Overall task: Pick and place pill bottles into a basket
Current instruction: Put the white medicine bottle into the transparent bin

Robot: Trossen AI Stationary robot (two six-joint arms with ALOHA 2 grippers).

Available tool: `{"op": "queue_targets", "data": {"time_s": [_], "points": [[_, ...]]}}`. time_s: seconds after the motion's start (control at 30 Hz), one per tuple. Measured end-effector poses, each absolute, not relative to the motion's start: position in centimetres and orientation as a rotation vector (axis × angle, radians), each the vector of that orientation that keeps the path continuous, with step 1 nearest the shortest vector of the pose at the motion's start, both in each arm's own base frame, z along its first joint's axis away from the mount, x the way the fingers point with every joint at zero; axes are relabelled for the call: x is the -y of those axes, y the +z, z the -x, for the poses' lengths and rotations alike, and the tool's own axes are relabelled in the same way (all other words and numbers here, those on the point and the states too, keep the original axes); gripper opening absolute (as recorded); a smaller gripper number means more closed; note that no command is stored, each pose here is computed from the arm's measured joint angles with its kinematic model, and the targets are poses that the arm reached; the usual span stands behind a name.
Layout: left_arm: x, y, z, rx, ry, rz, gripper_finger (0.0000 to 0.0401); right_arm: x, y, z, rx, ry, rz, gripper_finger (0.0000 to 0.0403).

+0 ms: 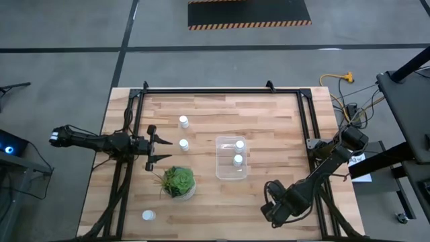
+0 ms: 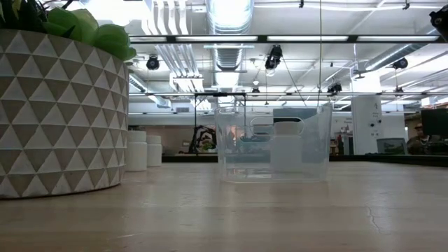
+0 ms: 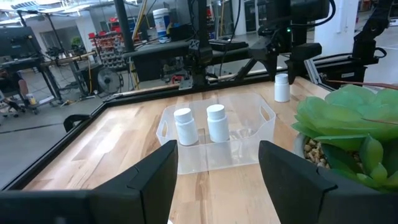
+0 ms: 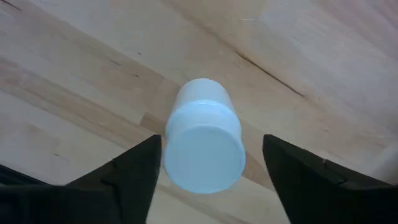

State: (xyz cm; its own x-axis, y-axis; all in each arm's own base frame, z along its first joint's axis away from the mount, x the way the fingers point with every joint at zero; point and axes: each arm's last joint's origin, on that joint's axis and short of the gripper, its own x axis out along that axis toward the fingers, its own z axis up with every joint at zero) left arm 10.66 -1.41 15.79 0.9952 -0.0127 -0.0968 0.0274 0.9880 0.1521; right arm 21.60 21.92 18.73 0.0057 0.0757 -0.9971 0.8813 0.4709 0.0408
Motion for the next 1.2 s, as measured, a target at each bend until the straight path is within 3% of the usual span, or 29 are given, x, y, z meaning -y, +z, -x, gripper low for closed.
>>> {"op": "queue_targets", "data": {"time_s": [0.4,1.2], "points": [[1.4,15.8,-10.7,-0.096,-0.02,-0.154,0.0207,-21.7,18.8,-21.8,-1.418,-0.77,-0.882,0.0148],[1.4,15.8,-10.7,-0.096,-0.02,-0.154,0.0207,-21.0,20.4,-23.9,-1.411,-0.62,-0.839,0.0147]]}}
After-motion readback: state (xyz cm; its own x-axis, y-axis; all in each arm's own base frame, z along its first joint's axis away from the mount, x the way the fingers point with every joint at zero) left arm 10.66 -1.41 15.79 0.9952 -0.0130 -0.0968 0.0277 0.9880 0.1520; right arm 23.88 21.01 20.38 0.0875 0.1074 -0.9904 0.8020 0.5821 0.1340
